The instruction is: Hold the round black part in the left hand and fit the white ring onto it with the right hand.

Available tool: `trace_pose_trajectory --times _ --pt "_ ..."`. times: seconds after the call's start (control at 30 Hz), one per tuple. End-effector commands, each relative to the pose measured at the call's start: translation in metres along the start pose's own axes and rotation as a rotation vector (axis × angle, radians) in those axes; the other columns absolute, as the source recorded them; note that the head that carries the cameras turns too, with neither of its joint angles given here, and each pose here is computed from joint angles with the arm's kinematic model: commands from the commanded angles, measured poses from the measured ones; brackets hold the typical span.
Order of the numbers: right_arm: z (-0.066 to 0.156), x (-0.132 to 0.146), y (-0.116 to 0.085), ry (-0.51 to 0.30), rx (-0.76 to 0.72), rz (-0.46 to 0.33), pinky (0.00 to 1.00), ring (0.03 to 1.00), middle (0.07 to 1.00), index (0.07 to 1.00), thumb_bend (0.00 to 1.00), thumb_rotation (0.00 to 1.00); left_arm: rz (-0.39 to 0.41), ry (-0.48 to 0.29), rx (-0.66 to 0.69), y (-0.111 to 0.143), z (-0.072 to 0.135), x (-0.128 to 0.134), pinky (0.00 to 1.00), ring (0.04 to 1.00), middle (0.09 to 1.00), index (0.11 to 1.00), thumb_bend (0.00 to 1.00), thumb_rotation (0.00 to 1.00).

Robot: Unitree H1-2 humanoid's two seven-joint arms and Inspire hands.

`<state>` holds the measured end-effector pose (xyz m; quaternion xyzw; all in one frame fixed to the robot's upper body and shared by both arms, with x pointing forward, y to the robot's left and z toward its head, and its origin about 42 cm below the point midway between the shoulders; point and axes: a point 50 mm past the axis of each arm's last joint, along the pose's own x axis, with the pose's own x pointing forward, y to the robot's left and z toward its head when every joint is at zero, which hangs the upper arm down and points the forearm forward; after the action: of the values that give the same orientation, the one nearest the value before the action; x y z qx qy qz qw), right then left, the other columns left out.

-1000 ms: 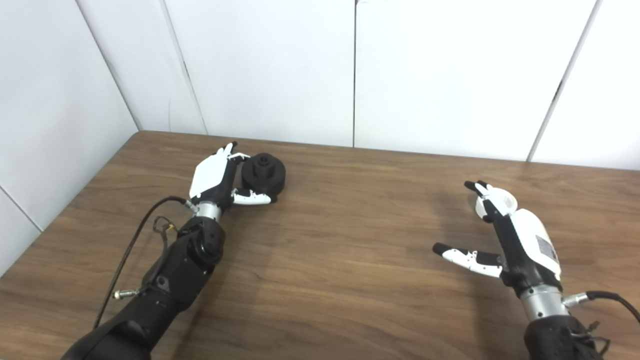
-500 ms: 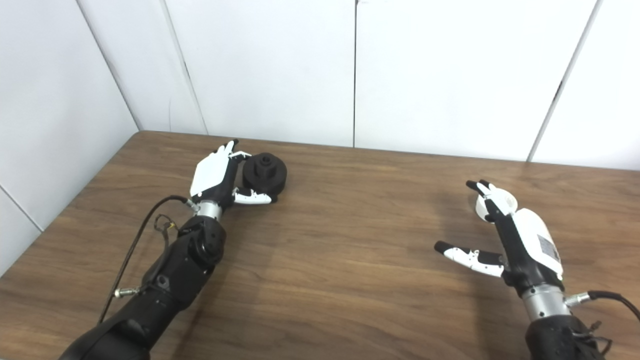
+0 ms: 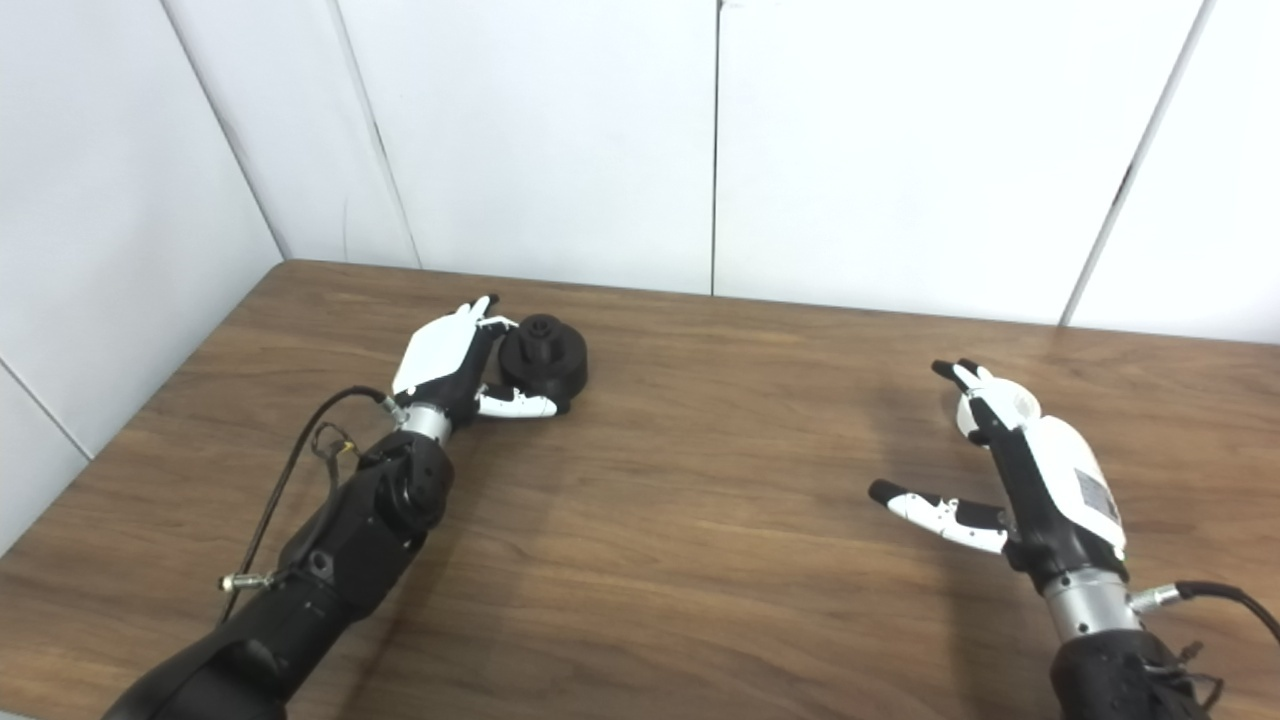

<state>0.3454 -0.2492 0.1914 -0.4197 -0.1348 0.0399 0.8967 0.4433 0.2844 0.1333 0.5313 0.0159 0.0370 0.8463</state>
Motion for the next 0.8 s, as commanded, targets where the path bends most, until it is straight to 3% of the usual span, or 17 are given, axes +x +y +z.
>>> trace_pose_trajectory --times 0.0,0.33,0.53,0.77 --pt "0.014 0.01 -0.016 -0.054 0.0 -0.058 0.73 0.898 0.961 0.911 0.7 0.45 -0.065 -0.039 0.046 -0.008 0.008 -0.002 1.0 1.0 1.0 0.694 1.0 0.43" --pt "0.017 0.011 -0.017 -0.061 -0.009 -0.075 0.72 0.891 0.95 0.909 0.71 0.47 -0.177 -0.121 0.046 -0.029 0.028 -0.02 1.0 1.0 1.0 0.702 1.0 0.46" --pt "0.018 0.011 -0.017 -0.066 -0.017 -0.084 0.71 0.888 0.947 0.91 0.71 0.48 -0.222 -0.233 -0.001 -0.041 0.051 -0.039 1.0 1.0 1.0 0.682 1.0 0.43" --pt "0.02 0.01 -0.016 -0.062 -0.016 -0.087 0.73 0.895 0.955 0.914 0.7 0.49 -0.281 -0.306 -0.049 -0.045 0.069 -0.059 1.0 1.0 1.0 0.683 1.0 0.42"
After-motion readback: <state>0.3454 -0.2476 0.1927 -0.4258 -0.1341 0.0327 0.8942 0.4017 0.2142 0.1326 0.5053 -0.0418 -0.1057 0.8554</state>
